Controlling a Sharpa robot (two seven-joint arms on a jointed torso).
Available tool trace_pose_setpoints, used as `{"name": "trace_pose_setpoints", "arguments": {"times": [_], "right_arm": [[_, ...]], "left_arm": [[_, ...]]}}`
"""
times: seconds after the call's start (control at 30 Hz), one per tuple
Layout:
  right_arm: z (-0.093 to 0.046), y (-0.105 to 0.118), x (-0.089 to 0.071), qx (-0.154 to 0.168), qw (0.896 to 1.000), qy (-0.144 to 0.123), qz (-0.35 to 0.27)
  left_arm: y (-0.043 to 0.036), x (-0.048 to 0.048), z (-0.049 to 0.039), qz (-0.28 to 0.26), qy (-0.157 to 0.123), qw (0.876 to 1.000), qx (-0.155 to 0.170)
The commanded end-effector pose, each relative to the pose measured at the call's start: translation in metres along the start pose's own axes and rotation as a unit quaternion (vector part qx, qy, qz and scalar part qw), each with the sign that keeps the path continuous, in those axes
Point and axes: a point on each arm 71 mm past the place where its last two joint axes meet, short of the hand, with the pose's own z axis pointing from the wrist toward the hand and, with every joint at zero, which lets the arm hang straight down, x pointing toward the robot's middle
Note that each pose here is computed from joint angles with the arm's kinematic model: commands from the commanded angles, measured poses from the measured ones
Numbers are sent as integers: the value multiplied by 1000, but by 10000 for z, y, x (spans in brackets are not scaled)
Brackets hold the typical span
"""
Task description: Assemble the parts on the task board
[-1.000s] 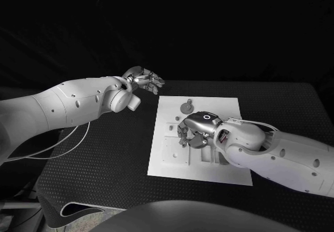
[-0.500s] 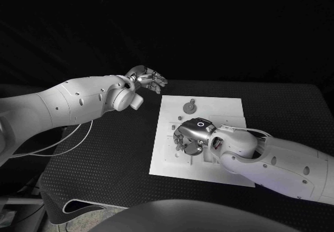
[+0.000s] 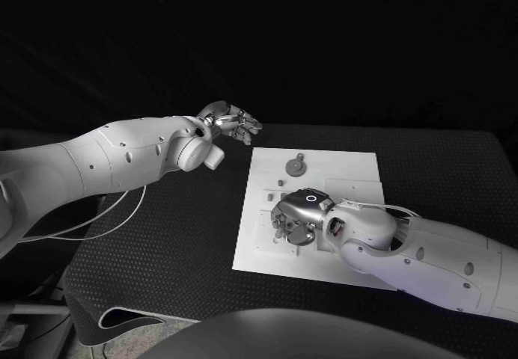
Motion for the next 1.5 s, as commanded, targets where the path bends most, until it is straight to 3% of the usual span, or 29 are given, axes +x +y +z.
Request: {"name": "trace_pose_setpoints", "arguments": {"times": [0.03, 1.5], "right_arm": [[11, 23, 34, -5, 1000, 12, -9], [14, 73, 101, -11, 1000, 25, -4]], "left_arm": [[-18, 10, 6, -4, 6, 1000, 5], [-19, 18, 7, -5, 8, 1000, 4]]}}
